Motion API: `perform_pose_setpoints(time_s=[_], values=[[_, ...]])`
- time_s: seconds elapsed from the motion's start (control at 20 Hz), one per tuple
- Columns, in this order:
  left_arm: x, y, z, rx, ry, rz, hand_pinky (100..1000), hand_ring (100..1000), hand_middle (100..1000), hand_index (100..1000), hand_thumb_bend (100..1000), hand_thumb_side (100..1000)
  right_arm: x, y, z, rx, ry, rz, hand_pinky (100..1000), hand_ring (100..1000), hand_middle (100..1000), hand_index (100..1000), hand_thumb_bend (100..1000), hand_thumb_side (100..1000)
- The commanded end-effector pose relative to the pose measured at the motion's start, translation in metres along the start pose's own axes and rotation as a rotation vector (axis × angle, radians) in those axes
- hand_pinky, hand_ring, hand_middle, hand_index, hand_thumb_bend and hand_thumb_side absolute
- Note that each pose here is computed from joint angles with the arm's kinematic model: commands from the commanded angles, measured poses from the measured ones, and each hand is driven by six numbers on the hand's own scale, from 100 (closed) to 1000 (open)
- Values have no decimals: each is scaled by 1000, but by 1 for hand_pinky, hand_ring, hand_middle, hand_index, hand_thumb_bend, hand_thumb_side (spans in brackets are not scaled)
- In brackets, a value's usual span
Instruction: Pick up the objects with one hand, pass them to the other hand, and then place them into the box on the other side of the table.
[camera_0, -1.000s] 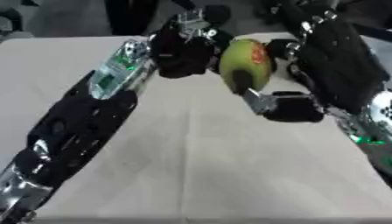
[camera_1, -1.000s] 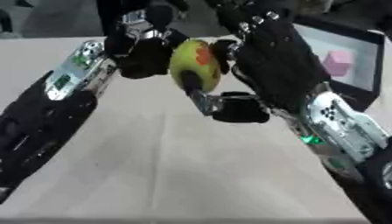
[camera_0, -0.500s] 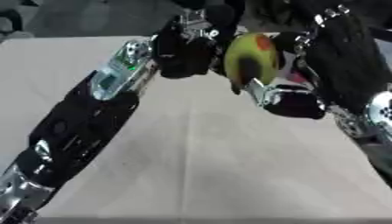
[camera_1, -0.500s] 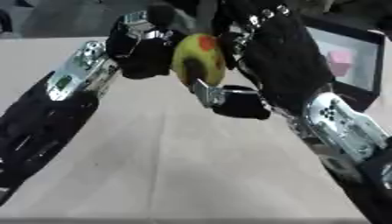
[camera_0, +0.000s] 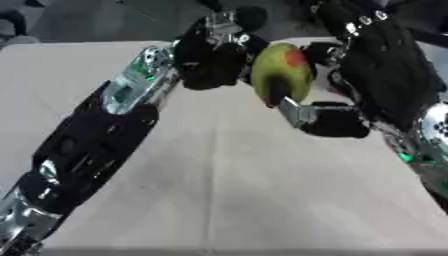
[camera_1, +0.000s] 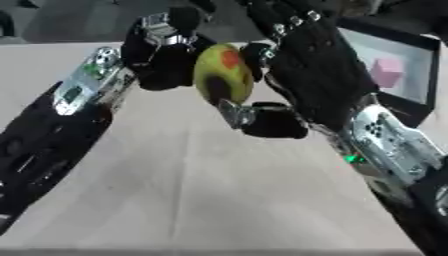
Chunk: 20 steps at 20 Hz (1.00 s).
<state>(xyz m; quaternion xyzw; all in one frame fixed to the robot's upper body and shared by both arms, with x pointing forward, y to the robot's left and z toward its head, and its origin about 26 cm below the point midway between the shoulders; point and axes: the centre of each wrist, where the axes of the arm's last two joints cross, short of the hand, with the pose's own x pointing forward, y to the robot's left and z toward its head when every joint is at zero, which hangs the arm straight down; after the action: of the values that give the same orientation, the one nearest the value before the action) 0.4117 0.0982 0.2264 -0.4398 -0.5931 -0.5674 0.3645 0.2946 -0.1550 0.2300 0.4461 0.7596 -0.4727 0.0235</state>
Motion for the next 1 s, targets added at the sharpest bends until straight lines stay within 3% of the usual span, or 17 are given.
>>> perform_pose_setpoints(time_s=[0.05, 0.2, 0.25, 0.35, 0.4, 0.45, 0.65, 1.0], values=[[17, 1, -7, -25, -21, -42, 646, 533, 513, 641, 337, 1000, -4, -6, -3, 21, -12, 29, 775, 734, 1000, 836, 476, 1000], [17, 1, -7, -26, -20, -41, 646, 533, 512, 640, 337, 1000, -4, -6, -3, 38, -14, 27, 786, 744, 1000, 848, 502, 1000], [17, 1, -7, -26, -20, -41, 647, 533, 512, 640, 338, 1000, -4, -6, -3, 43, -15, 25, 782, 744, 1000, 833, 431, 1000], [17, 1, -7, -26, -20, -40, 648, 533, 512, 640, 337, 1000, -4, -6, -4, 43, -11, 18, 770, 743, 1000, 777, 148, 1000], [17, 1, -7, -26, -20, -39, 648, 535, 512, 640, 338, 1000, -4, -6, -4, 38, -6, 15, 757, 740, 1000, 715, 100, 989], [17, 1, -7, -26, -20, -38, 648, 537, 512, 640, 338, 1000, -5, -6, -4, 31, 1, 11, 747, 737, 1000, 635, 100, 960], [17, 1, -7, -26, -20, -36, 648, 539, 512, 640, 339, 1000, -5, -7, -4, -10, 36, -1, 704, 715, 1000, 477, 100, 935], [17, 1, -7, -27, -20, -31, 648, 541, 512, 640, 340, 1000, -5, -7, -4, -75, 75, -8, 674, 677, 1000, 370, 100, 870]])
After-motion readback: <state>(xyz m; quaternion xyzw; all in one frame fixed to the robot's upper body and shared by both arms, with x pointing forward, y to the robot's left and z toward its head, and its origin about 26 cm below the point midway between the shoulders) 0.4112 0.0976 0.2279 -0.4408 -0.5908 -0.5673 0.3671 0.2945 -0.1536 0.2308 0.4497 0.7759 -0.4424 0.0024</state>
